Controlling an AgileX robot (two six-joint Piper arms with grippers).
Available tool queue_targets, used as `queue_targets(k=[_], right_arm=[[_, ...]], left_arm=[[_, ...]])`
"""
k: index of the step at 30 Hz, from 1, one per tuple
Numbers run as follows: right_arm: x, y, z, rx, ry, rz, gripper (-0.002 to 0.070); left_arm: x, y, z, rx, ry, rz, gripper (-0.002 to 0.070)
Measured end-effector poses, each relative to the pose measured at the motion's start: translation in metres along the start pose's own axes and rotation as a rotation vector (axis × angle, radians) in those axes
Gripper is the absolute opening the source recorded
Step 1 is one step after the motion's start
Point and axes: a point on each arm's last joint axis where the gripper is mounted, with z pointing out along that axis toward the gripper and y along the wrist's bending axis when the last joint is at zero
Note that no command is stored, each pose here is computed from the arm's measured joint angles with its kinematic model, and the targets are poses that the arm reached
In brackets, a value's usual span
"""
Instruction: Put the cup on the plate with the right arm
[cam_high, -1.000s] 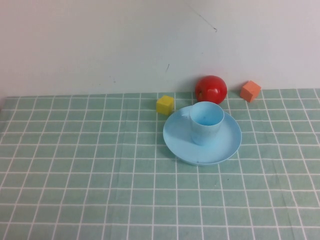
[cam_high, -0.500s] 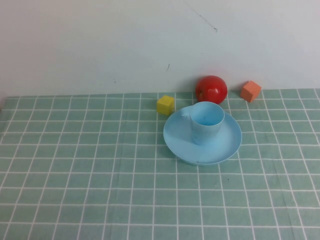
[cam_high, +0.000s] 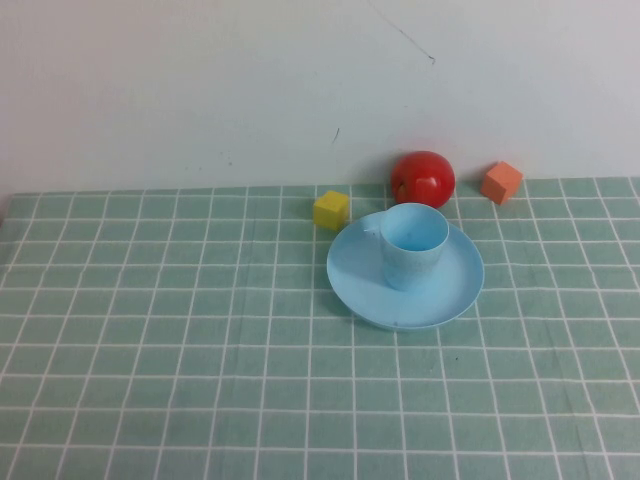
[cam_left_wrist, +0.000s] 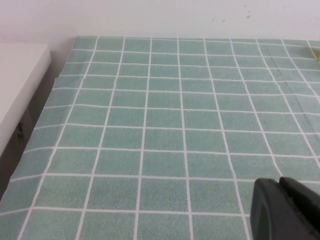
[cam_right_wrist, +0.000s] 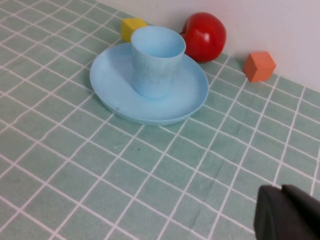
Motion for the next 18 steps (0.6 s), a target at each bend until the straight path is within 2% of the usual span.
queue_targets(k=[5, 11, 18], right_arm=[[0.001, 0.006, -0.006, -0.030, -0.018, -0.018, -0.0003], [0.008, 0.017, -0.009, -0.144, 0.054, -0.007, -0.0003], [0.004, 0.018, -0.009, -0.151, 0.009, 0.041, -0.0003]], left_arm=[[0.000, 0.000, 0.000, 0.000, 0.000, 0.000, -0.0003], [0.000, 0.000, 0.000, 0.000, 0.000, 0.000, -0.0003], [0.000, 0.000, 0.000, 0.000, 0.000, 0.000, -0.0003]])
